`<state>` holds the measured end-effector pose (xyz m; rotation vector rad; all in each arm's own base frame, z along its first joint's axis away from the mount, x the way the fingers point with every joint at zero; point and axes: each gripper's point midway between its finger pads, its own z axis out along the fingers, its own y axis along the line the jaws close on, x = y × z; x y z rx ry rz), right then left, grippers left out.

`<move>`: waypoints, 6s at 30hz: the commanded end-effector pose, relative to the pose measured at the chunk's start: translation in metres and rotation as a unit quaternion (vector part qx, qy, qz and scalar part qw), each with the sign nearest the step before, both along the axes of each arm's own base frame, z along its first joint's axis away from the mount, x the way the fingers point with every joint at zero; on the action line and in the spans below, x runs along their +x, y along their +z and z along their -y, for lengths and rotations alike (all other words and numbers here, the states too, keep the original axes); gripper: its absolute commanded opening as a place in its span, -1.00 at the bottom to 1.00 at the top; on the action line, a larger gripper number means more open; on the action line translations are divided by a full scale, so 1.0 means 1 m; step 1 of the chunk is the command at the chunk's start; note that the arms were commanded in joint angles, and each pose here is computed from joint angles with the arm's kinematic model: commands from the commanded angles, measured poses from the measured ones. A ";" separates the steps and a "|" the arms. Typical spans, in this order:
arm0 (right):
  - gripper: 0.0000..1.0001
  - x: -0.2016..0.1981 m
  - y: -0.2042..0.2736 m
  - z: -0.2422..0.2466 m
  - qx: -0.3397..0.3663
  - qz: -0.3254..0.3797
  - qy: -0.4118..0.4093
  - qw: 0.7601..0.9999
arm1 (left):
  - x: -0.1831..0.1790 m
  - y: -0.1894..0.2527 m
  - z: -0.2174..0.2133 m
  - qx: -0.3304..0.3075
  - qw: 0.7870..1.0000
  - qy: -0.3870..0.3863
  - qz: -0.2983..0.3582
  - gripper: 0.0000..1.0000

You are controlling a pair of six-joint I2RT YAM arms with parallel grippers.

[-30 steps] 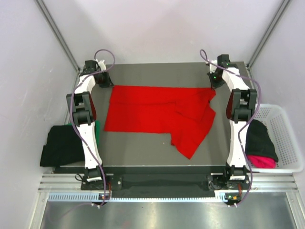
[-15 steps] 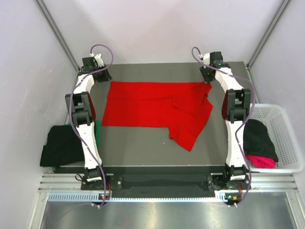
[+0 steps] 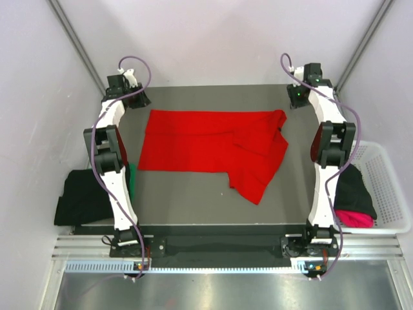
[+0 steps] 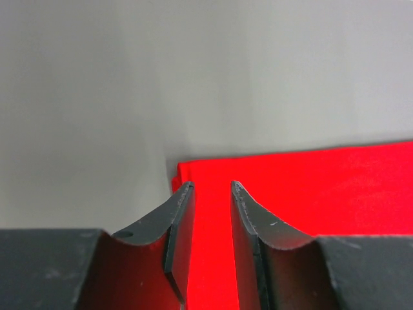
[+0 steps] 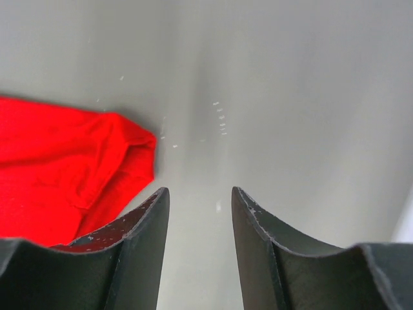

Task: Fold and stack the t-shirts
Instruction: Fold the tshirt

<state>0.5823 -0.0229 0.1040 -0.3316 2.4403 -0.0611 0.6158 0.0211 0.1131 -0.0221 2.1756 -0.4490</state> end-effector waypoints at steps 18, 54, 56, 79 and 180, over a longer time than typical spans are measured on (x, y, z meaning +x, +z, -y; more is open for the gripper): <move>-0.29 -0.015 -0.076 -0.041 0.103 -0.104 0.041 0.988 | 0.017 -0.032 0.002 -0.036 0.999 0.003 -0.032 -0.27; -0.14 -0.004 -0.021 0.036 -0.066 -0.013 -0.055 0.996 | 0.023 -0.005 0.019 -0.068 0.998 0.009 -0.005 -0.23; -0.12 -0.013 0.016 0.038 -0.071 0.028 -0.057 0.995 | 0.022 0.024 0.018 -0.056 0.998 0.007 0.023 -0.21; -0.28 -0.197 0.000 -0.125 -0.029 -0.026 0.397 0.917 | -0.185 -0.009 0.159 -0.019 0.962 -0.230 -0.145 -0.42; -0.27 -0.416 -0.078 -0.213 -0.107 -0.058 0.644 0.755 | -0.232 -0.015 0.092 0.100 0.956 -0.181 -0.207 -0.12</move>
